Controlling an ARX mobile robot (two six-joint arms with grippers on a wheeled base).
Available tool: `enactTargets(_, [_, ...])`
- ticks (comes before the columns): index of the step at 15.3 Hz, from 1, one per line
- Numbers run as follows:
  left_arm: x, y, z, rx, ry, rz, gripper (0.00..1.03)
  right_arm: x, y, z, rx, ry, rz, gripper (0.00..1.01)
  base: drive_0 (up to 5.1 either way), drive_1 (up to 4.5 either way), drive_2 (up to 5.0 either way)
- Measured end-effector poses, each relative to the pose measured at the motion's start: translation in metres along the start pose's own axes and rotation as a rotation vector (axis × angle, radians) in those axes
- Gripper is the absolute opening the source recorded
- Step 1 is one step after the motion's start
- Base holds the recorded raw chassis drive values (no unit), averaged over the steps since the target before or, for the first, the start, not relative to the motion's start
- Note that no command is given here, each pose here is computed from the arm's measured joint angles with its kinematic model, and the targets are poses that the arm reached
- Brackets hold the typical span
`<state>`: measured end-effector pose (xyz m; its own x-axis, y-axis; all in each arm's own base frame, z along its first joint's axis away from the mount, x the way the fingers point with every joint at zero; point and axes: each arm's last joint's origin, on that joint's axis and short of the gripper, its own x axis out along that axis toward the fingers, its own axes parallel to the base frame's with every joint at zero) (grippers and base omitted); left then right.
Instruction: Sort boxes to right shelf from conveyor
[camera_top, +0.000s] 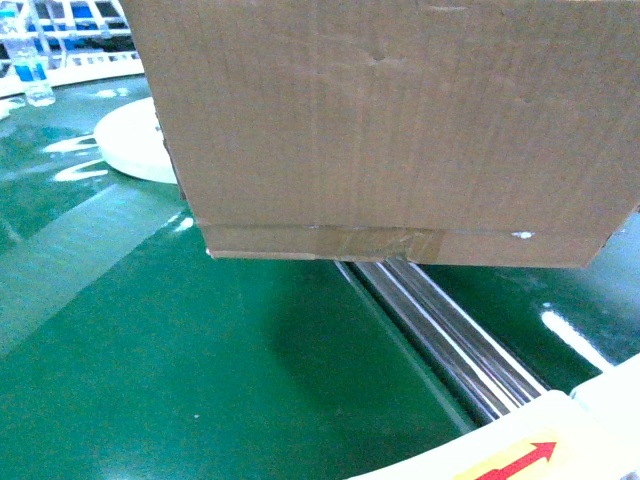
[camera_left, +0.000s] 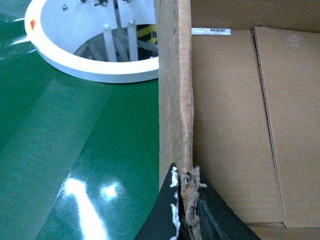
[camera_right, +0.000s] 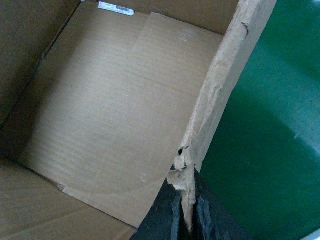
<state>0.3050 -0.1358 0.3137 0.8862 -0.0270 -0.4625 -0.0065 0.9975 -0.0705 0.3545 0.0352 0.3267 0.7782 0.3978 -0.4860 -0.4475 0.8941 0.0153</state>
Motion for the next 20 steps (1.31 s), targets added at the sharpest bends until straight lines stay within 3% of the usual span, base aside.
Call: enactTargets(20, [0.0000, 0.0000, -0.0001, 0.001, 0.001, -0.002, 0.02, 0.0003, -0.0002, -0.0002, 0.001, 0.001, 0.000, 0.02, -1.4, -1.36, -1.4])
